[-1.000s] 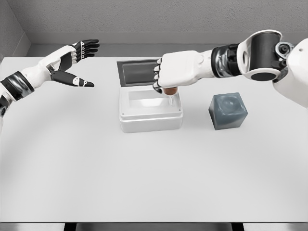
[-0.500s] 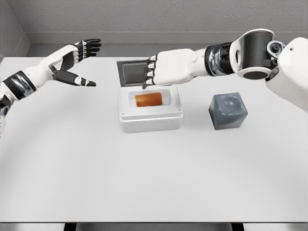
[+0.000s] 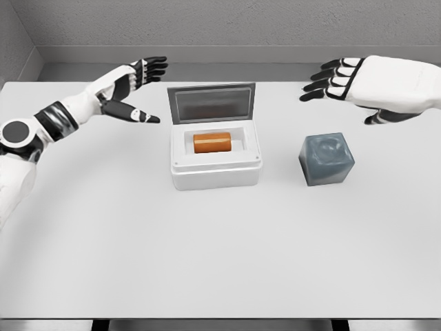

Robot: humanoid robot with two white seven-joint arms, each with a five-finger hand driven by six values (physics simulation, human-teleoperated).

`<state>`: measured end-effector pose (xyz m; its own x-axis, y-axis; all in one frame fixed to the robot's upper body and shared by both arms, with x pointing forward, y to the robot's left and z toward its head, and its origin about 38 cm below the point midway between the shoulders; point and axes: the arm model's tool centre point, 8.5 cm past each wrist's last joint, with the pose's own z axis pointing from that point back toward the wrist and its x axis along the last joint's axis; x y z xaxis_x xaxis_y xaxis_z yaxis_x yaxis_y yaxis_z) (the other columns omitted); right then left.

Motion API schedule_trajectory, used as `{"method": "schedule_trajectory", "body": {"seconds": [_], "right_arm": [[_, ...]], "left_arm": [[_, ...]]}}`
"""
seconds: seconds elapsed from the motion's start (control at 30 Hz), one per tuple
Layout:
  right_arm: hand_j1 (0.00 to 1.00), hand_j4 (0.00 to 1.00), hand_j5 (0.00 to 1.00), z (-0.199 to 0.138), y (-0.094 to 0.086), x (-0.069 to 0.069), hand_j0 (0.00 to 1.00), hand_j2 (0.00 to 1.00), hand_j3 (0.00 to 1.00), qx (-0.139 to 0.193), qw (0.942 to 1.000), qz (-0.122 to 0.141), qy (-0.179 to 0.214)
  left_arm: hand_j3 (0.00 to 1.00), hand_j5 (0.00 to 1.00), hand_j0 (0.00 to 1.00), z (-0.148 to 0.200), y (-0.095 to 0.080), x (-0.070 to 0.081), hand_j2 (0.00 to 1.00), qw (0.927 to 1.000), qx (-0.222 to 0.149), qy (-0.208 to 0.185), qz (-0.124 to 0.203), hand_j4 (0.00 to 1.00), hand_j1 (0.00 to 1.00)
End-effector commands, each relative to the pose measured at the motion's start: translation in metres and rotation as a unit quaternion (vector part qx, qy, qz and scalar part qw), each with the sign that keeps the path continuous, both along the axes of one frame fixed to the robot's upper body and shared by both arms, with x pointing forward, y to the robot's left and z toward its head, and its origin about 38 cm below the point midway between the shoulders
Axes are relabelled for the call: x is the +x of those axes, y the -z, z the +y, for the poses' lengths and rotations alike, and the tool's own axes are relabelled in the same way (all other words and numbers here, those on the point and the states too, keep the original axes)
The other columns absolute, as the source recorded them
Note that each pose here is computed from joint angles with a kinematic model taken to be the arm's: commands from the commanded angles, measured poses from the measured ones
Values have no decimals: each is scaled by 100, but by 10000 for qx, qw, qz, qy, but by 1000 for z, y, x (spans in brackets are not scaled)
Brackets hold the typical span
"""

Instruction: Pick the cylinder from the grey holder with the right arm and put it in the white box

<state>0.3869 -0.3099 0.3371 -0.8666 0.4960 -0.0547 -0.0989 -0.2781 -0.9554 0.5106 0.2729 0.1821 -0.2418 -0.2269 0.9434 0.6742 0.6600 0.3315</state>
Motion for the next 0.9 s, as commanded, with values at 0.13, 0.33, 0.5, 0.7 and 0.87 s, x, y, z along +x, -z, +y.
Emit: {"method": "schedule_trajectory", "body": {"seconds": [0.13, 0.33, 0.5, 0.7, 0.87], "right_arm": [[100, 100, 100, -36, -18, -23, 100, 100, 100, 1738, 9831, 570, 85], [100, 100, 100, -9, 33, -20, 100, 100, 100, 2401, 9649, 1057, -124], [100, 100, 100, -18, 53, -25, 100, 100, 100, 2582, 9581, 1242, 76], [100, 100, 100, -19, 61, -24, 100, 100, 100, 2687, 9541, 1318, 137], [100, 100, 100, -18, 67, -26, 100, 100, 100, 2706, 9525, 1391, 149]], "left_arm": [[100, 100, 100, -7, 2, 0, 100, 10000, -31, 75, 17, 100, 100], [100, 100, 100, -10, 6, -2, 100, 9999, -46, 97, 55, 100, 100], [100, 100, 100, -12, 8, -4, 100, 9999, -52, 133, 52, 100, 100], [100, 100, 100, -18, 9, -8, 100, 9997, -89, 208, 26, 100, 100], [100, 100, 100, -22, 8, -14, 100, 9995, -113, 303, -33, 100, 100]]}}
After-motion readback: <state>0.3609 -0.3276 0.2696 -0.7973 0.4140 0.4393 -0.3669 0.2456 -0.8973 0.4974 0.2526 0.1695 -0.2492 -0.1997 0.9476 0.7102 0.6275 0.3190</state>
